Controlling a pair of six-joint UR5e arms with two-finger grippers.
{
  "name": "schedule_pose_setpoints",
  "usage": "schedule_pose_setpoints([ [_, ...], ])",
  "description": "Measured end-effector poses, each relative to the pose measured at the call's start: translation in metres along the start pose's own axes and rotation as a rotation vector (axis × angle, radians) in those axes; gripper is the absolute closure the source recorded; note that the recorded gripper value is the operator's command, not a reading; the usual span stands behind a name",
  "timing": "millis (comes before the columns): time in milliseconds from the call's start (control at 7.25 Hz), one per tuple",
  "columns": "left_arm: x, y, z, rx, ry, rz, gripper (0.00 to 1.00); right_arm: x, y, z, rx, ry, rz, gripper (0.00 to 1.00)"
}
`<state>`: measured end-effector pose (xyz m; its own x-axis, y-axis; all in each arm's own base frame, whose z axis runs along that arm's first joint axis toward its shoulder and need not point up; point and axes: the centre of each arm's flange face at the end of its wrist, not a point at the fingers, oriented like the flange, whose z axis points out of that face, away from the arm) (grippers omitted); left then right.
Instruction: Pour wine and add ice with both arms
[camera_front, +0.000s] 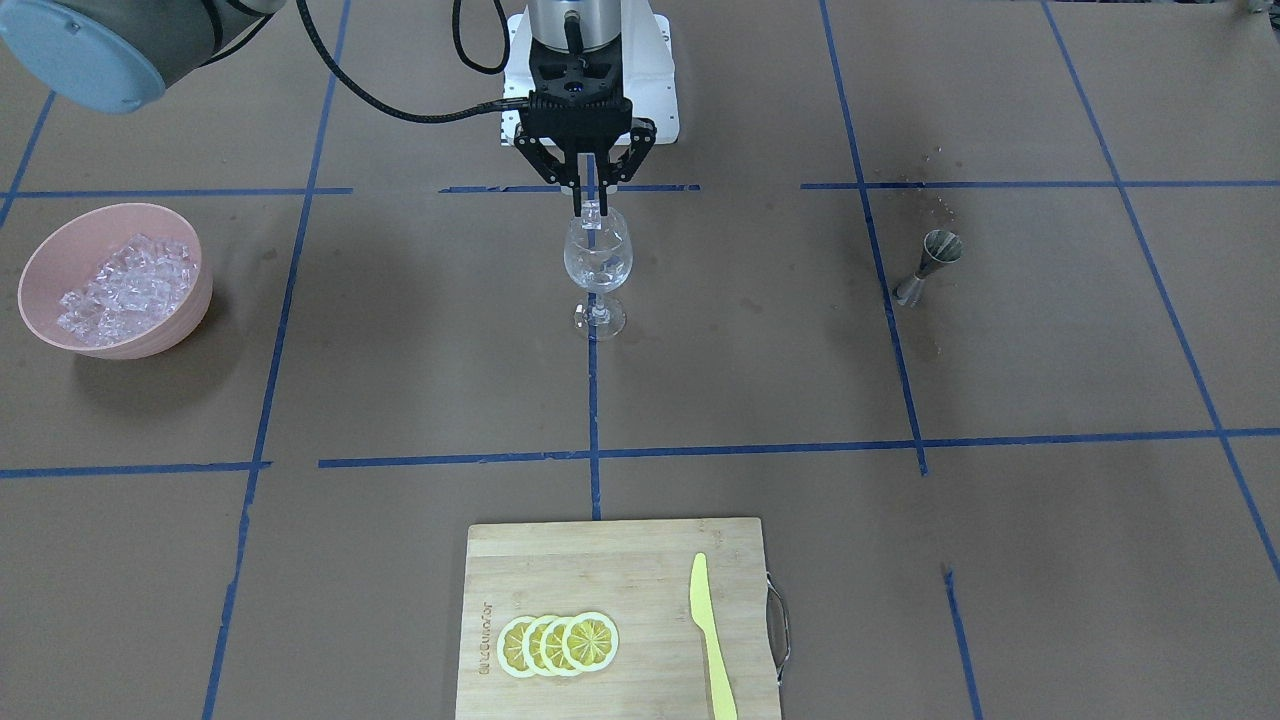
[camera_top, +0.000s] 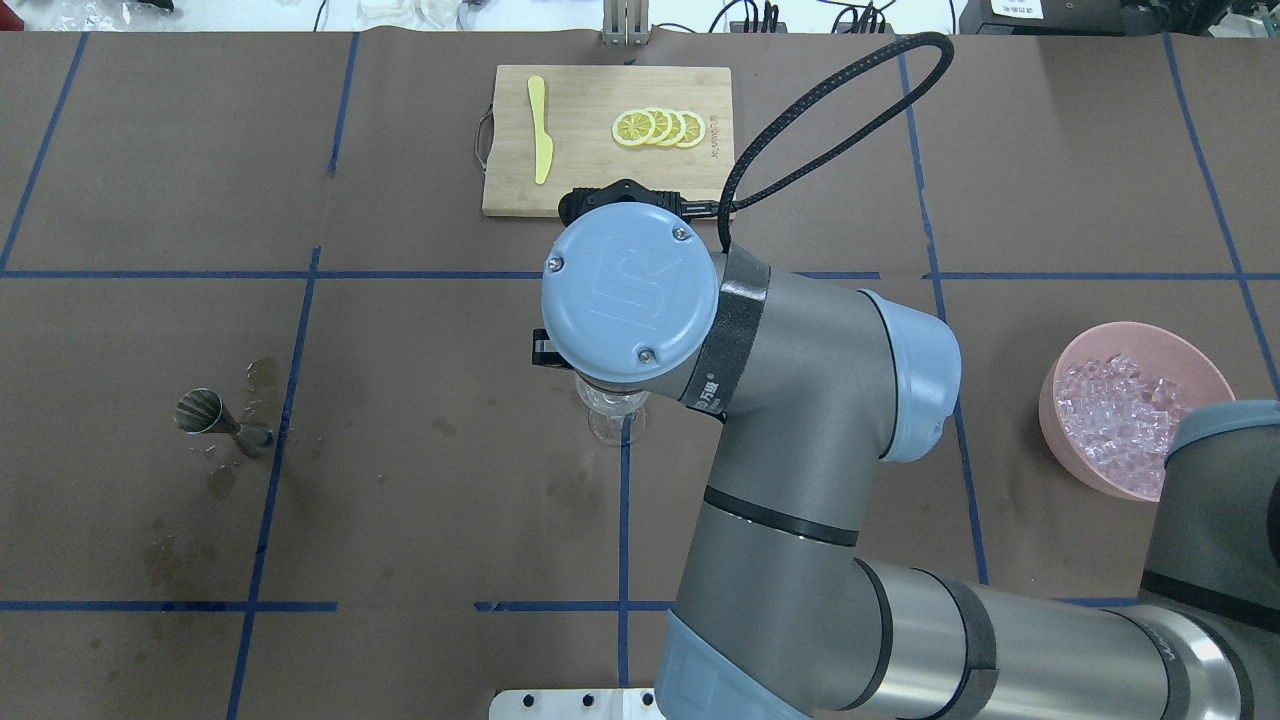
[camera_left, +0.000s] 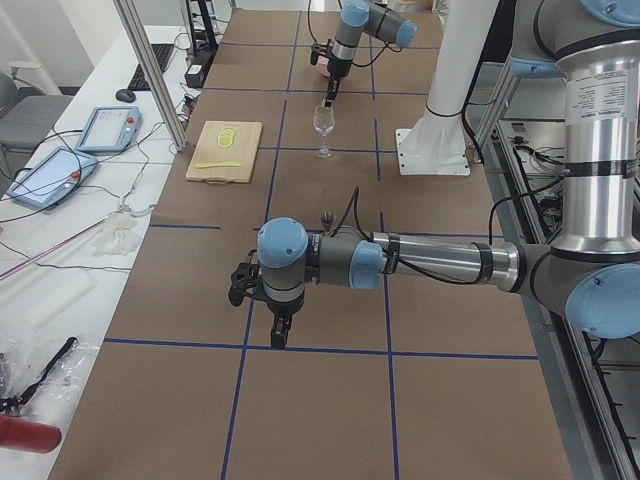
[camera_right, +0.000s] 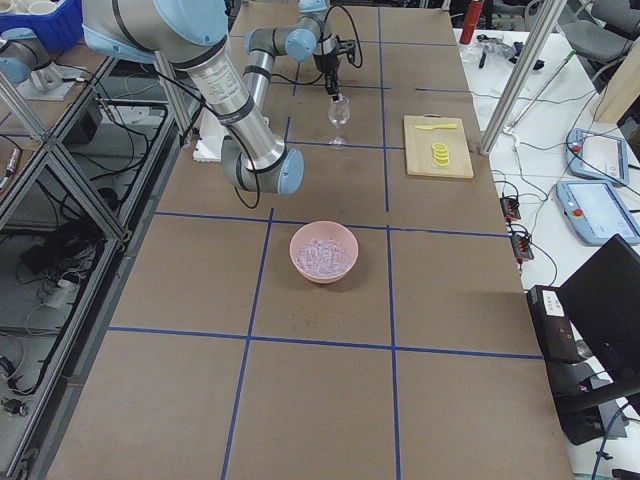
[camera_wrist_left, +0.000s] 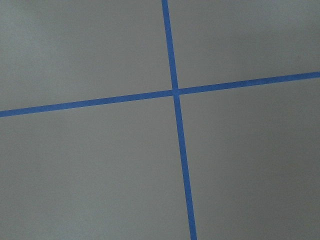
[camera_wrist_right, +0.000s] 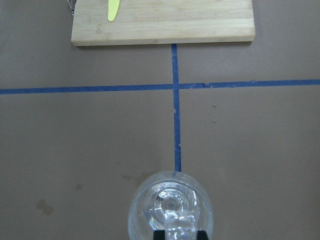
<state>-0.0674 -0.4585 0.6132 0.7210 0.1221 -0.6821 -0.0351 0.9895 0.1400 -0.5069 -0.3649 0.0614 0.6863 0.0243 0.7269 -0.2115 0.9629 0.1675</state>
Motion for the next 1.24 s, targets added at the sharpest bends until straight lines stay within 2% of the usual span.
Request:
schedule_pose_setpoints([
  [828,0.000,0.000,0.000,0.001,0.000,0.001,0.00,0.002,-0.001,0.000,-0.010,0.000,-0.015,0.00],
  [1103,0.001,0.000,-0.001,0.001,0.001,0.001,0.00,0.046,-0.037,0.002,-0.051,0.015,-0.063,0.00],
  [1241,0.001,0.000,-0.001,0.002,0.003,0.000,0.00,0.092,-0.064,0.002,-0.076,0.024,-0.110,0.00],
])
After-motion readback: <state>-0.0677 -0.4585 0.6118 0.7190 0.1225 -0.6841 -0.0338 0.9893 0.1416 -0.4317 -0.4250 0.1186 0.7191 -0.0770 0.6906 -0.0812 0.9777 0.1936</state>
